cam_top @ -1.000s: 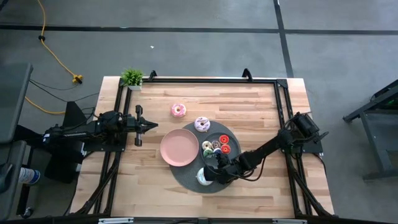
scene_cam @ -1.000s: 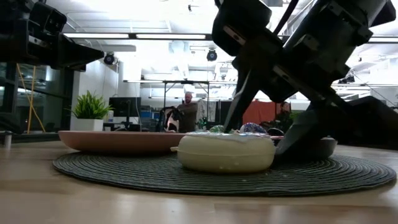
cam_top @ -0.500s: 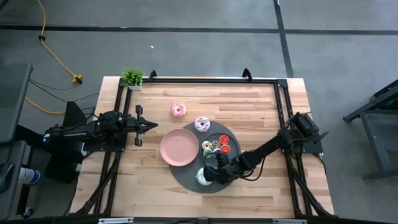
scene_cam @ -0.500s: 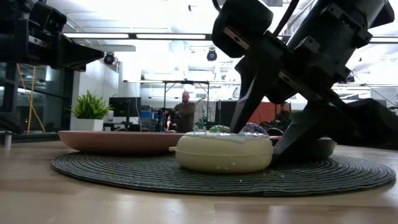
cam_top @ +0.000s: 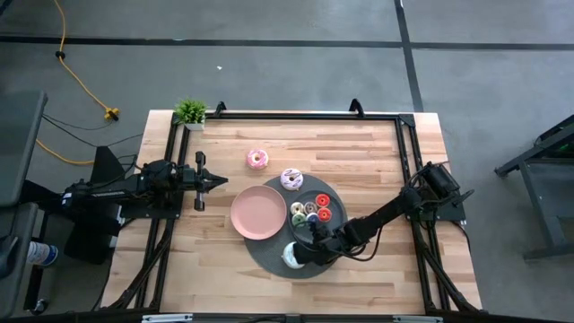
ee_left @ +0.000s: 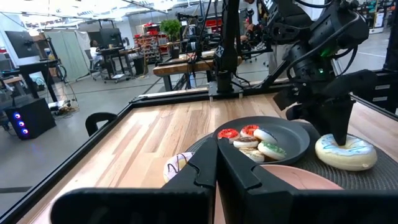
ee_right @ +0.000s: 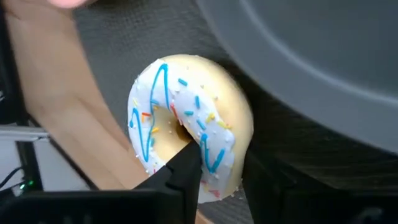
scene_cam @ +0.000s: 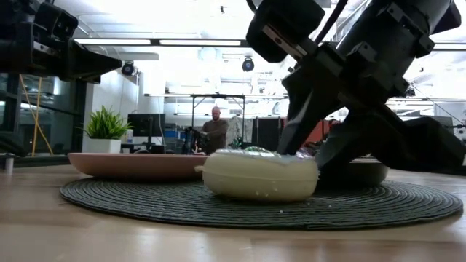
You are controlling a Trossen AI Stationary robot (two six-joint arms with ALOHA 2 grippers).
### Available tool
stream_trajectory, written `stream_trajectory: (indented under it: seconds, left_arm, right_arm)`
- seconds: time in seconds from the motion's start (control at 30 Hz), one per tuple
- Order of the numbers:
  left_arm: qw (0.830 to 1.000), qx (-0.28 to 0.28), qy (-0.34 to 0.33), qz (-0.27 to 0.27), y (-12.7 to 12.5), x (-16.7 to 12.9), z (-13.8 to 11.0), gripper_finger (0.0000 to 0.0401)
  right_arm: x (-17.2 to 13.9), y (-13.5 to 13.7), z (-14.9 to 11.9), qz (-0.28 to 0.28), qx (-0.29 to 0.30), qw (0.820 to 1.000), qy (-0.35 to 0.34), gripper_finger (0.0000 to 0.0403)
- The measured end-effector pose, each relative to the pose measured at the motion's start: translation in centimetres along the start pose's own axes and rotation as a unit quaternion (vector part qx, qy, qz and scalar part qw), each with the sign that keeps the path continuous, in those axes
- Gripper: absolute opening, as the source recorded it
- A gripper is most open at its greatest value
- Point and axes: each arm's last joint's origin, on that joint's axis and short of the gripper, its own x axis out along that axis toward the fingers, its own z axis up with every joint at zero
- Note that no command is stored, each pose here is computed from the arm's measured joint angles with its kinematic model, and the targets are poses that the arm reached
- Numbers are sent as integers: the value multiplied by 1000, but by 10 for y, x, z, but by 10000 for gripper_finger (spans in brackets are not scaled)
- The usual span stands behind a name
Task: Pick & Place donuts
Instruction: Put the big white donut on the pink plate
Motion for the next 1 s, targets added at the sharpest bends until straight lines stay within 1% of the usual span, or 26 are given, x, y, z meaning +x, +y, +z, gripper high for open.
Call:
stream_trajectory:
  seconds: [0.27,0.53,0.7,0.8,1.0]
  left_arm:
    - [1000,0,0,0,0,0,0,1]
    - [1000,0,0,0,0,0,0,1]
    - [1000,0,0,0,0,0,0,1]
    - [1000,0,0,0,0,0,0,1]
    - [1000,0,0,0,0,0,0,1]
  right_arm:
    - [-1,10,-3,55,-17,998,14,92]
    - [-5,24,-12,112,-39,992,37,92]
    - [-12,43,-15,137,-72,987,38,92]
    - [-18,57,-15,141,-94,985,33,91]
    - [-31,91,-4,133,-138,981,10,91]
